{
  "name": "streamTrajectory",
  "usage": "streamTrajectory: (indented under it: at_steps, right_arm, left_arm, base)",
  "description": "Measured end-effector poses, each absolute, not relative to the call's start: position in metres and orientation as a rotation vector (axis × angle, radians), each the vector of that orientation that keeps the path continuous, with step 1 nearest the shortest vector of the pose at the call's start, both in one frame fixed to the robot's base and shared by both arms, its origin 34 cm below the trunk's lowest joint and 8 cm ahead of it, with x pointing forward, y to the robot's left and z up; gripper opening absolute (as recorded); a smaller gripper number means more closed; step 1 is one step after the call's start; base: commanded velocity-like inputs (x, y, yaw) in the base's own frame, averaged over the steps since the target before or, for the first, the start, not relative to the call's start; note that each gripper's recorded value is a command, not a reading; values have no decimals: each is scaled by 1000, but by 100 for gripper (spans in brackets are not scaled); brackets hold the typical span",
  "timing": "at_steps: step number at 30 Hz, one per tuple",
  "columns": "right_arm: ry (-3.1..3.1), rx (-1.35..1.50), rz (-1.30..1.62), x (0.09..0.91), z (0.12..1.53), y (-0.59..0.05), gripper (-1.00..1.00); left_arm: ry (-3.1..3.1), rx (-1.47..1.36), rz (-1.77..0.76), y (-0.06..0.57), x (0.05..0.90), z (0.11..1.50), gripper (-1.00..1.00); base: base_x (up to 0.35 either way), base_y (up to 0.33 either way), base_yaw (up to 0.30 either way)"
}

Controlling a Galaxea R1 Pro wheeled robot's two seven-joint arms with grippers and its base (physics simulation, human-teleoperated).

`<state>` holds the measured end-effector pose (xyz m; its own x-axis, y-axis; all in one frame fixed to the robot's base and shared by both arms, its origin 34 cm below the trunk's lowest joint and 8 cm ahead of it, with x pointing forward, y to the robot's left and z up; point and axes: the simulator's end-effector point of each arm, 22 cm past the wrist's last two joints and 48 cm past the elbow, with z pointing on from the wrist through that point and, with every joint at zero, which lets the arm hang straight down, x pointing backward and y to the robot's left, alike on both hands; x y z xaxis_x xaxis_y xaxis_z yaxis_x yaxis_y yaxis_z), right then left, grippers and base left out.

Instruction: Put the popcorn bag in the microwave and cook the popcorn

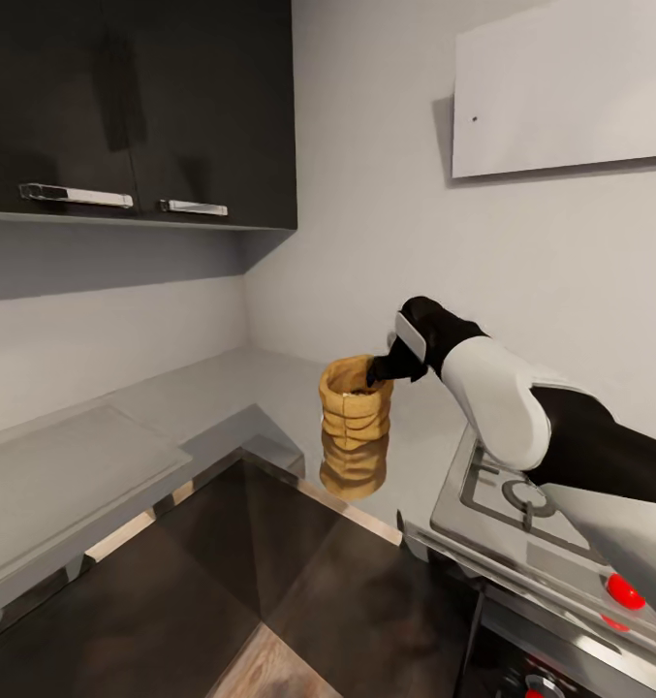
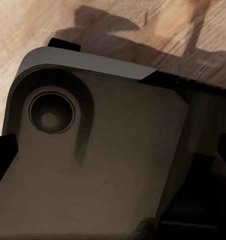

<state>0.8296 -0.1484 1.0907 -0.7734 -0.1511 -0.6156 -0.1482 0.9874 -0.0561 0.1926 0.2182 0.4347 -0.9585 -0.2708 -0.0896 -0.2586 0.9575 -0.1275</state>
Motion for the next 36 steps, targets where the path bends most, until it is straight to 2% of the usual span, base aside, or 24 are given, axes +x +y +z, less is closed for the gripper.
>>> streamTrajectory:
  at_steps: [14, 25, 36]
  right_arm:
    - [2511, -212, -3, 823, 1060, -149, 100]
    - [2428, -95, 249, 836, 1074, -120, 100]
    - [2341, 43, 168, 854, 1084, -143, 100]
  left_arm:
    - [3002, -408, -176, 217, 193, 435, 100]
    - [3002, -408, -174, 218, 193, 435, 100]
    - [3003, -409, -171, 218, 193, 435, 100]
  base:
    - [0, 0, 0]
    - [0, 0, 0]
    - [8, 0, 0]
